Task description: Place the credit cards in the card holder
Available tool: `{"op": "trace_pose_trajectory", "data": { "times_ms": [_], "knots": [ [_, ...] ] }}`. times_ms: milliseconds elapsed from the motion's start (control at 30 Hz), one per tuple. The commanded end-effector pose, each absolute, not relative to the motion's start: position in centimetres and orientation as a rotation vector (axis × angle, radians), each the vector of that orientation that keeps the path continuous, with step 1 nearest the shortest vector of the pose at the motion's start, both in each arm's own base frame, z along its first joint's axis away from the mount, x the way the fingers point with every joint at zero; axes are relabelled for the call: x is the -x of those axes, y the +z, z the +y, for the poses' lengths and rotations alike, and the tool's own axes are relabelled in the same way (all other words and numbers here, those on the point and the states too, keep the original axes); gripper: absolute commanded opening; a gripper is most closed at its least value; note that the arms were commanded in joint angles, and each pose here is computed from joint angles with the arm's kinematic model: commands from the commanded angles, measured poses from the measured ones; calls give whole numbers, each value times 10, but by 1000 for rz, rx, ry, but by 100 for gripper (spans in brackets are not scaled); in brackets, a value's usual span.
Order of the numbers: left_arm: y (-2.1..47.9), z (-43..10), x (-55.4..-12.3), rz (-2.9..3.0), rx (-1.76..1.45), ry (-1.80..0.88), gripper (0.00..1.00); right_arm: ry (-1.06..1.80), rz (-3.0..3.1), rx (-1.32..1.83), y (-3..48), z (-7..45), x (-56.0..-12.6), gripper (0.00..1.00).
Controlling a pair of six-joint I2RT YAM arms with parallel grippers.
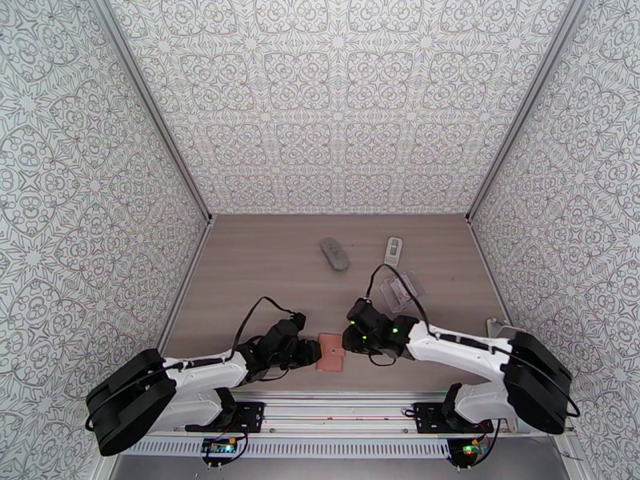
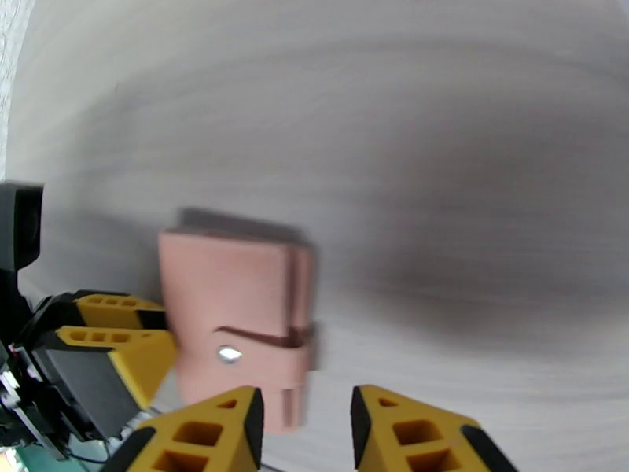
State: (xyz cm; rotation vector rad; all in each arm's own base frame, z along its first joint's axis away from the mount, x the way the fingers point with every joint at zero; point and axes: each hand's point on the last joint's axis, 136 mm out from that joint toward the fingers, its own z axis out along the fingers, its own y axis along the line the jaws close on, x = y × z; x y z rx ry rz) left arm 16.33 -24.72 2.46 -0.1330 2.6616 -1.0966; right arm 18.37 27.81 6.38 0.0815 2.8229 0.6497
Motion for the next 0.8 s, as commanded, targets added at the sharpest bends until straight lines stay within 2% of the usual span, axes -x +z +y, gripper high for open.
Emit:
{"op": "trace_pose_trajectory", "data": {
  "times_ms": [0, 400, 767],
  "knots": [
    [24, -251, -161, 2654, 121, -1149, 34, 743, 2859, -84, 69, 304, -179, 37],
    [21, -254, -160, 2645, 128, -1167, 25, 692, 2961, -82, 46, 323, -172, 35],
    [15, -258, -160, 2653, 134, -1179, 20, 548, 3006, -59, 33, 316, -172, 36]
  ]
}}
